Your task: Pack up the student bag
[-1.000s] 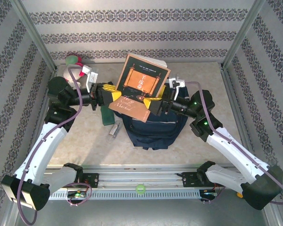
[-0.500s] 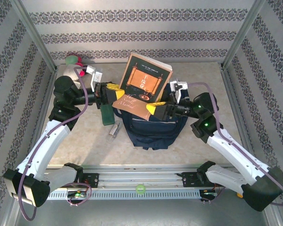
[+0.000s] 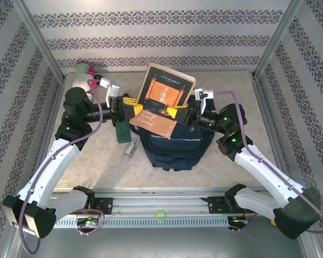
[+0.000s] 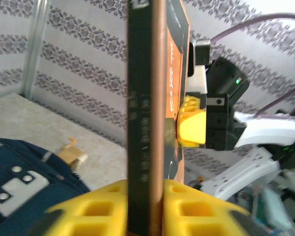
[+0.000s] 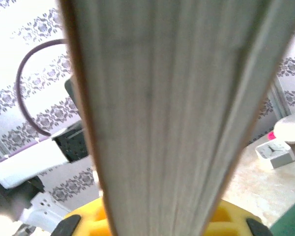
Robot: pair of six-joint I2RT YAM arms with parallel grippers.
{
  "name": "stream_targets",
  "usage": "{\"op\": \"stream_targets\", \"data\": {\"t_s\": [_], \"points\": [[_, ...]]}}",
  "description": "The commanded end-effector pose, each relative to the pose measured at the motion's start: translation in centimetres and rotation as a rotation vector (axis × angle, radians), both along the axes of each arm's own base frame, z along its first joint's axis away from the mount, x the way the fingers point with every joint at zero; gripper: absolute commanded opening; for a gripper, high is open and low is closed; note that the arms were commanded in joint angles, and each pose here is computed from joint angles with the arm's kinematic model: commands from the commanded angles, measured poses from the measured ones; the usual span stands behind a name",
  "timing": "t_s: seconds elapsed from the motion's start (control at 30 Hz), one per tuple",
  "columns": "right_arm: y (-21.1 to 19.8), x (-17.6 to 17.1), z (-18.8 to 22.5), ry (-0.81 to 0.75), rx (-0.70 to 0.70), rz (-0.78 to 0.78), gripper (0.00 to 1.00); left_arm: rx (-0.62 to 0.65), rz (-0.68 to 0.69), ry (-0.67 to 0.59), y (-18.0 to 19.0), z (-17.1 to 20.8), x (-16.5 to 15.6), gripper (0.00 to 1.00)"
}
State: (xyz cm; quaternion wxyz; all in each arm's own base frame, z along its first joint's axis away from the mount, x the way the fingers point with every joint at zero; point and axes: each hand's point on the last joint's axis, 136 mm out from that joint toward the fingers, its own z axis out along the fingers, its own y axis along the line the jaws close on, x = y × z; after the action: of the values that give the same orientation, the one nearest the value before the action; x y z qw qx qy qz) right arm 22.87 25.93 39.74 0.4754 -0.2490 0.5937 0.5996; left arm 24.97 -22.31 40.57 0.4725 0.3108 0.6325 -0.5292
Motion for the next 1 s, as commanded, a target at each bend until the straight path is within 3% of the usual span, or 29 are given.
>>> {"op": "stream_targets", "data": {"t_s": [0.0, 0.07, 0.23, 0.33, 0.43, 0.5, 0.6, 0.8, 0.9, 0.97], "points": [[-2.8, 0.8, -1.5, -0.109, -0.082, -0.136, 0.0, 0.104, 0.127, -0.124, 1.3, -0.9, 0.0, 0.46], [-3.3, 0.7, -3.4, -0.155, -0.191, -0.17, 0.0, 0.174, 0.167, -0.182, 1.9, -2.1, -0.1, 0.59], [-3.9, -0.4, -8.4, -0.322, -0.545, -0.139, 0.0, 0.407, 0.194, -0.278, 3.1, -5.5, -0.5, 0.7], [-3.9, -1.5, -10.9, -0.462, -0.741, -0.072, 0.0, 0.561, 0.133, -0.35, 2.7, -7.4, -1.4, 0.76], [-3.8, -2.2, -13.3, -0.59, -0.937, -0.006, 0.0, 0.703, 0.03, -0.424, 1.7, -9.4, -2.6, 0.88], [-3.5, -2.4, -14.2, -0.637, -1.007, 0.031, 0.0, 0.779, -0.02, -0.464, 0.9, -10.6, -3.1, 0.9], [-2.8, -2.8, -14.6, -0.669, -1.041, 0.087, 0.0, 0.847, -0.063, -0.497, -0.4, -11.9, -3.4, 0.92], [-1.2, -3.3, -14.4, -0.707, -1.036, 0.153, 0.0, 0.796, -0.102, -0.492, -2.9, -12.4, -3.5, 0.91], [-0.8, -3.3, -14.1, -0.708, -1.028, 0.168, 0.0, 0.772, -0.109, -0.494, -4.2, -12.2, -3.4, 0.88], [-0.5, -3.2, -13.5, -0.715, -1.014, 0.167, 0.0, 0.749, -0.127, -0.488, -5.2, -12.0, -3.5, 0.77]]}}
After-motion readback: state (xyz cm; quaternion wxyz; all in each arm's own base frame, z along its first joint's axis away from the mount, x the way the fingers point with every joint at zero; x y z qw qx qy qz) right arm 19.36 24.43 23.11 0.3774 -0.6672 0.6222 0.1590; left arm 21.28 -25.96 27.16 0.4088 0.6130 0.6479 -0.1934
